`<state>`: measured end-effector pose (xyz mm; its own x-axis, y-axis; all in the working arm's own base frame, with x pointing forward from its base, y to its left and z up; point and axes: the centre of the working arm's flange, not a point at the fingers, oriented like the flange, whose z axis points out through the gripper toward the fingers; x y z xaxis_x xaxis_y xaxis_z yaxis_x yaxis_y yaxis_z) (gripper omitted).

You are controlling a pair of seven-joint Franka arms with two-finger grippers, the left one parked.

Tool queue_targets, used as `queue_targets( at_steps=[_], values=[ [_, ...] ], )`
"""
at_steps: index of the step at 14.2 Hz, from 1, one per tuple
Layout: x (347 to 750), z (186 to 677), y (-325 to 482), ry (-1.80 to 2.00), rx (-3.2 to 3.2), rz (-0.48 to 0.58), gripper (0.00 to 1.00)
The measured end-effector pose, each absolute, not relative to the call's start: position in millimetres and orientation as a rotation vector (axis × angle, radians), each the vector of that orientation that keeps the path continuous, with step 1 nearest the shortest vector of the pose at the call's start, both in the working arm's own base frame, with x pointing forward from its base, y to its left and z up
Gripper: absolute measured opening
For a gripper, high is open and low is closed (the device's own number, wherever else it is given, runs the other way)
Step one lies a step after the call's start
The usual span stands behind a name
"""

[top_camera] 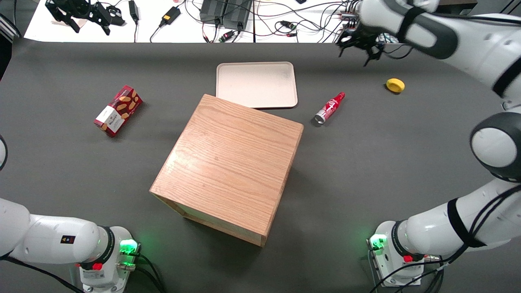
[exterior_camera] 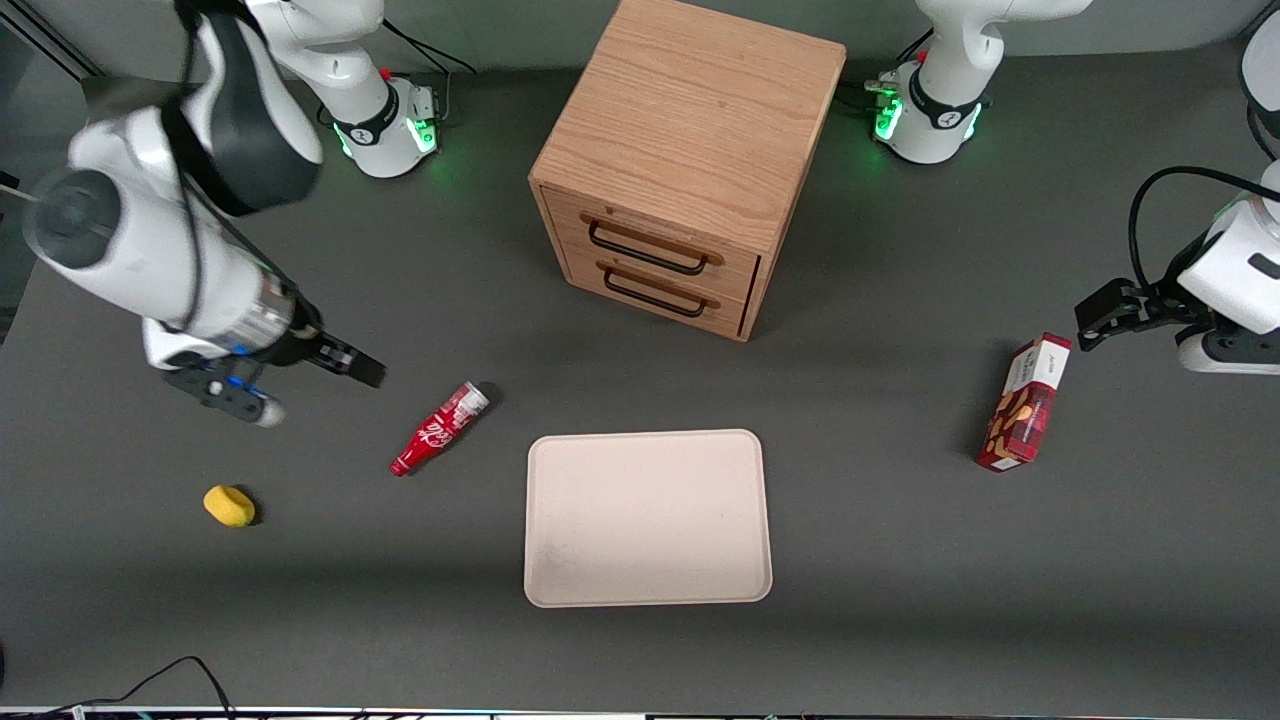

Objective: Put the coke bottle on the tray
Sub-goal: 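Move the open right gripper down over the red Coca-Cola bottle, then close the right gripper around the bottle's body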

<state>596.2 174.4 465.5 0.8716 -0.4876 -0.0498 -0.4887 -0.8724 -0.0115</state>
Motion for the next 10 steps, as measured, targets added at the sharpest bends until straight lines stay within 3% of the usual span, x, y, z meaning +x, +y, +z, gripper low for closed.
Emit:
queue_targets(
  at_steps=[5,10],
  values=[
    [613.6,347.7,212.2,1.103,-2.961,0.069,1.0],
    [587.6,269.9,205.7,1.1,-2.928,0.013,1.0]
  ],
)
